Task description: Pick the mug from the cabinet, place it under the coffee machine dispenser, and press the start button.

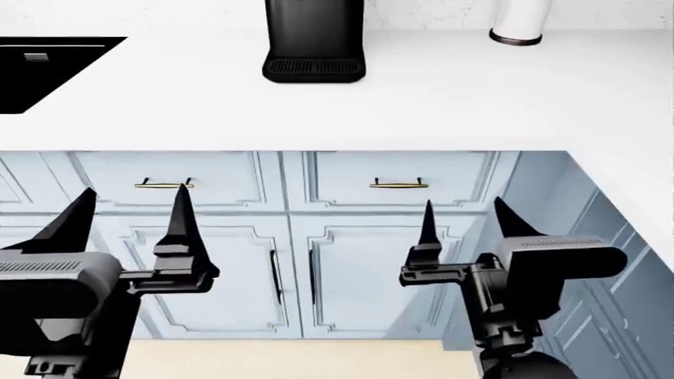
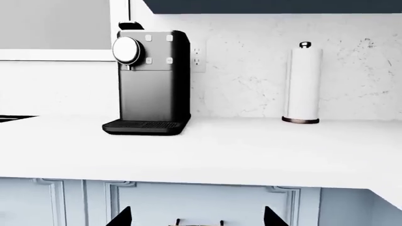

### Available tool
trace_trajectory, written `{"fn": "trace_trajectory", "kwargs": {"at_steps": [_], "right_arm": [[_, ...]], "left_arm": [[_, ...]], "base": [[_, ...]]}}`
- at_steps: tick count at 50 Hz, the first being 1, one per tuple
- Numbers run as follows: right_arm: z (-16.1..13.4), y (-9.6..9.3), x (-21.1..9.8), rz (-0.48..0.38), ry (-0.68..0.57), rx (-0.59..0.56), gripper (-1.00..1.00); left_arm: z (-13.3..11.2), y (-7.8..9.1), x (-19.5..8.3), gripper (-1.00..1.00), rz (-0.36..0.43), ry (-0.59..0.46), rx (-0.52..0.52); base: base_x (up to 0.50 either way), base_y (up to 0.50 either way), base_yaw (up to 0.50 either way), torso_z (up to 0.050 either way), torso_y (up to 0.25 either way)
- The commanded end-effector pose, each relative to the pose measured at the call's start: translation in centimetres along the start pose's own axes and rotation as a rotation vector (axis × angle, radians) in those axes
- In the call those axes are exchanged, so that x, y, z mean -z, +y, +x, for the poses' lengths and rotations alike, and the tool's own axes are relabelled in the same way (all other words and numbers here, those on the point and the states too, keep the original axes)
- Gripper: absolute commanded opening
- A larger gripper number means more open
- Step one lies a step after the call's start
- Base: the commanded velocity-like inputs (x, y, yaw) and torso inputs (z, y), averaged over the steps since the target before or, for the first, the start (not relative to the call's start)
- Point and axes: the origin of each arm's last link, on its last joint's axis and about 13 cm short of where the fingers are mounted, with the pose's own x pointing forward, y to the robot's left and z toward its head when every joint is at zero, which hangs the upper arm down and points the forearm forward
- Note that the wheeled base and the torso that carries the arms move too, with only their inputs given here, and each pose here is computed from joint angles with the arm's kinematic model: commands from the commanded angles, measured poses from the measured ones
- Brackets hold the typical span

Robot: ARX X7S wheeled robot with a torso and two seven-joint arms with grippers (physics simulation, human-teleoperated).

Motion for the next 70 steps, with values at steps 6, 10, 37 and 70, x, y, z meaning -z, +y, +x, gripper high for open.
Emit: {"fn": "trace_trajectory", "kwargs": {"at_steps": [6, 10, 37, 70], "right_arm": [[1.0, -0.6, -2.8, -0.018, -0.049, -0.025, 1.00], [1.1, -0.8, -3.3, -0.010, -0.052, -0.029, 1.00], [3.8, -1.0, -6.7, -0.050, -0.070, -0.038, 1.00], [8.4, -2.0, -10.8, -0.024, -0.038, -0.009, 1.00]], "left_arm": [[-0.1, 0.0, -2.6, 1.00, -0.006, -0.075, 0.030], [0.1, 0.1, -2.8, 1.00, -0.006, -0.078, 0.032], [1.8, 0.7, -5.2, 1.00, 0.017, -0.160, 0.034], [7.8, 1.0, -8.0, 1.00, 0.037, -0.146, 0.027]], "base": [[0.00, 0.00, 0.00, 0.048, 0.029], [0.00, 0.00, 0.00, 0.047, 0.029], [0.00, 0.00, 0.00, 0.048, 0.059], [0.00, 0.14, 0.00, 0.029, 0.050]]}}
